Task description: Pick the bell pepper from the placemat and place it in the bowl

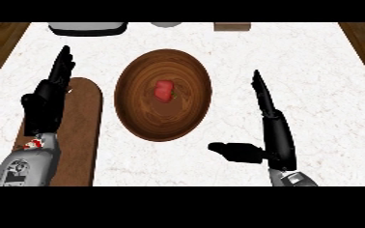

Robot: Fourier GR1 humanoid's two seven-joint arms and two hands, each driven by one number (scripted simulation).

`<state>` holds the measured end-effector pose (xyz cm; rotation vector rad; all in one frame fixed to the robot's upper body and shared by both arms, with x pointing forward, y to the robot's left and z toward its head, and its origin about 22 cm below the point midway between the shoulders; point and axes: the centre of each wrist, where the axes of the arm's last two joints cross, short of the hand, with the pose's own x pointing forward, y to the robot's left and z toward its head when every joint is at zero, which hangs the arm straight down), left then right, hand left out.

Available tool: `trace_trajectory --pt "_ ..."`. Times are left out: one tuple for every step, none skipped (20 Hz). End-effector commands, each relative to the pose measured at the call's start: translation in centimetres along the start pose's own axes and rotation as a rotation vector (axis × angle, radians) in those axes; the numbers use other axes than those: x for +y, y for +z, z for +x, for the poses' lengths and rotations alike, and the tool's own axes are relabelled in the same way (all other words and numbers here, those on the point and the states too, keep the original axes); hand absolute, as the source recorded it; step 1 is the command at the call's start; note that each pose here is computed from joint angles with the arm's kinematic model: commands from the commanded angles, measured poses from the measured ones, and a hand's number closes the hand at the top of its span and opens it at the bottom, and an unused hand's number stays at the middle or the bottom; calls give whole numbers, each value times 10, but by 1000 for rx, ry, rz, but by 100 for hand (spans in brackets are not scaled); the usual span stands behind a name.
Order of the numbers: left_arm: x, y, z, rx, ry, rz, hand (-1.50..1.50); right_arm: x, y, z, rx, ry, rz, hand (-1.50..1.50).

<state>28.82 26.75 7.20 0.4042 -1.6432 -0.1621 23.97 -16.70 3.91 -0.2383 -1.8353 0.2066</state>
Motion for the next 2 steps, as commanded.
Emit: trace_trajectory --pt "8 -3 3 18 20 -8 0 -9 45 14 -7 -19 11 -150" --pt "-2 17 8 7 16 -29 0 1 14 -4 -24 -6 7 -150"
